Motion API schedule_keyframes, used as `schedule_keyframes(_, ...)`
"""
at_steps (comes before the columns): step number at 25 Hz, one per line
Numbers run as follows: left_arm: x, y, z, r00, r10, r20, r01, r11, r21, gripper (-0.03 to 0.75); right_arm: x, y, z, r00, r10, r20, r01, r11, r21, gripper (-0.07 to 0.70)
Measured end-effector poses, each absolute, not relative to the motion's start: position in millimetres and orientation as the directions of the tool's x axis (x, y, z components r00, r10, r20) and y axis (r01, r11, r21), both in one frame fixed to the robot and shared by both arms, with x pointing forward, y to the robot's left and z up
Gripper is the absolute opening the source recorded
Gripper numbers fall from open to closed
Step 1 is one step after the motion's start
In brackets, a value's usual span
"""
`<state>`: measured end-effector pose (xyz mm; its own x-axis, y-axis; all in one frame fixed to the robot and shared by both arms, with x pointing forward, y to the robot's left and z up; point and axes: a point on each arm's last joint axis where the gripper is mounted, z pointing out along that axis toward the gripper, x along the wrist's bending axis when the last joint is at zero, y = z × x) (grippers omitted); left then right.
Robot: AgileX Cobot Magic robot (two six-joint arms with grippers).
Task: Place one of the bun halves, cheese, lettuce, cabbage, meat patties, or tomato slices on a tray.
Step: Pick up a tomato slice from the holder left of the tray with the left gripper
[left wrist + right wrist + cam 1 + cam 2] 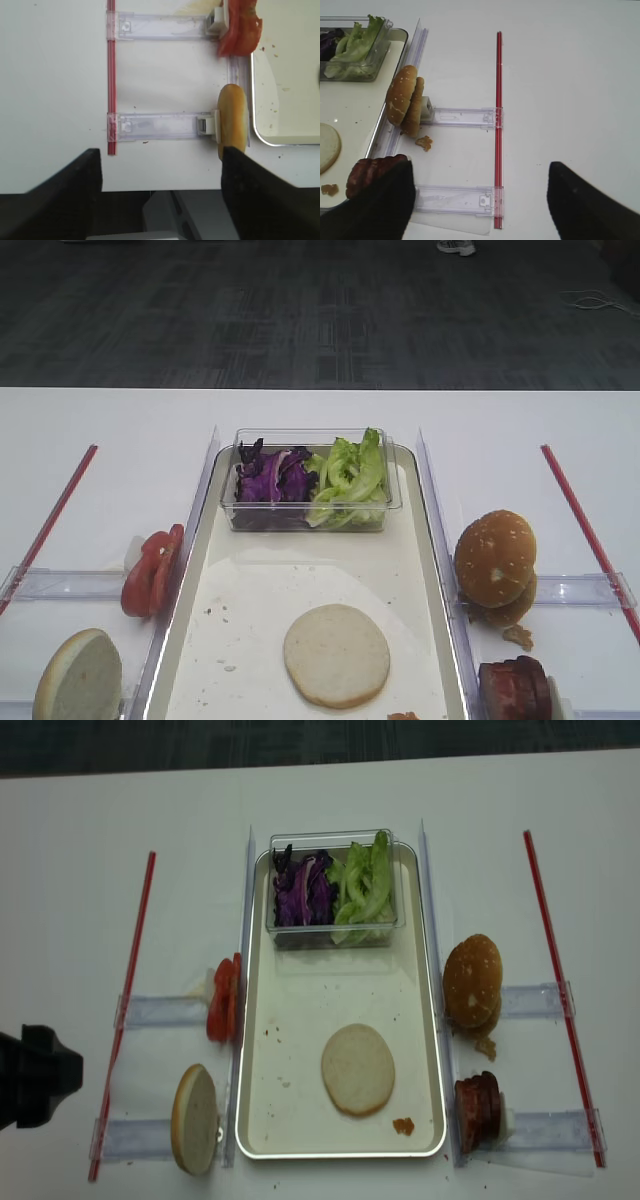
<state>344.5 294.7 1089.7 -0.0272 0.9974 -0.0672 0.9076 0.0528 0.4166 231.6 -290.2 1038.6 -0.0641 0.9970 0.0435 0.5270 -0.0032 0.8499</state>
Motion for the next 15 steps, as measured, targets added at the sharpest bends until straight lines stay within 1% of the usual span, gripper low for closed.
schedule_keyframes(6,366.0,294.0,1084.7,-0.023,0.998,-0.059,0.937,0.042,0.347,0.471,231.6,-290.2,1038.6,-0.064,0.997,0.043,0.527,-0.003,0.850,0.557)
schedule_keyframes(15,395.5,293.0,1065.5,-0.003,0.999,-0.046,0.969,0.015,0.248,0.470,231.6,-290.2,1038.6,-0.065,0.997,0.042,0.527,-0.001,0.850,0.554)
